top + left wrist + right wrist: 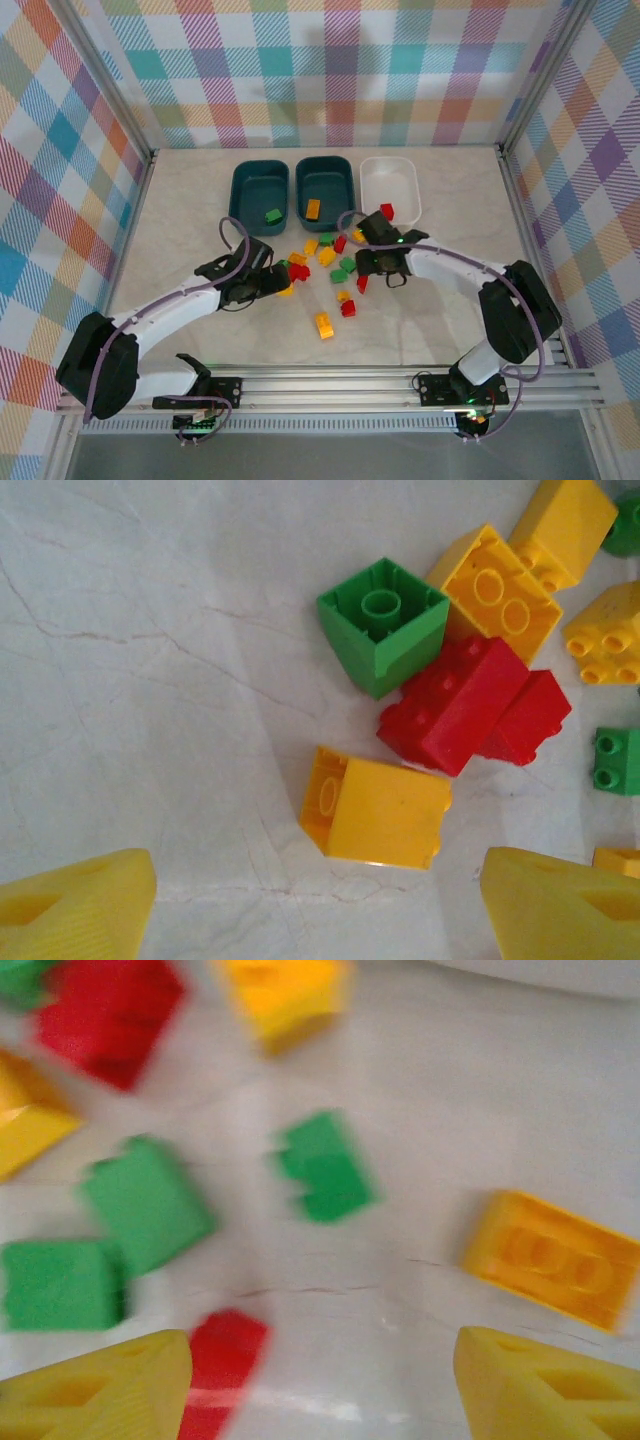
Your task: Sort the legos into containers by color
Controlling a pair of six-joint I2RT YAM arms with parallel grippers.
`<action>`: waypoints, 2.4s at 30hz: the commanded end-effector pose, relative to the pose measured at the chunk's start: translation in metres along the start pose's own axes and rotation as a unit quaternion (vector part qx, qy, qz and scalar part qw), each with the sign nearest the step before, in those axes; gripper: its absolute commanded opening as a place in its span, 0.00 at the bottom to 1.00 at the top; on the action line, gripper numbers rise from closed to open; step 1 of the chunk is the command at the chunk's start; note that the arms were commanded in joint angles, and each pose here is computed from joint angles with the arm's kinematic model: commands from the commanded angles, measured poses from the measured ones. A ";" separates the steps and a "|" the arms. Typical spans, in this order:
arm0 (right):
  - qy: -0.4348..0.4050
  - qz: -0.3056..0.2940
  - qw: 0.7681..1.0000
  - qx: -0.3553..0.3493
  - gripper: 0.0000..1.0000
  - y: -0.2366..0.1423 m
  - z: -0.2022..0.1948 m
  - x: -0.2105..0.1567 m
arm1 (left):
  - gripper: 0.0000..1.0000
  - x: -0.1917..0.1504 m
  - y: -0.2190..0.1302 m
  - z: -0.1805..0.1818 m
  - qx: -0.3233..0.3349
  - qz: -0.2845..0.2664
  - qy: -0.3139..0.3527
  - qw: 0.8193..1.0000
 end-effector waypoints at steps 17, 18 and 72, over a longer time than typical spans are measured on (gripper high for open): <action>0.181 0.011 0.982 -0.059 0.72 0.044 -0.060 0.003 | 0.86 0.001 0.000 -0.004 0.011 -0.008 0.019 1.000; 0.182 0.015 0.981 -0.058 0.71 0.046 -0.060 0.002 | 0.86 0.001 -0.001 -0.004 0.012 -0.010 0.019 1.000; -0.008 -0.178 0.981 0.071 0.63 -0.019 0.024 0.178 | 0.97 0.044 -0.022 0.051 -0.035 -0.003 -0.164 0.986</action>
Point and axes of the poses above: each hand's point on the last joint's axis, 136 mm out from that joint toward the fingers, its own y axis out along the fingers, its own z axis along the line the jaws close on, x = y × z, the point moved 7 cm from there along -y, back along the fingers, and after that the axes turned 15 degrees about -y, right-handed, at the moved point
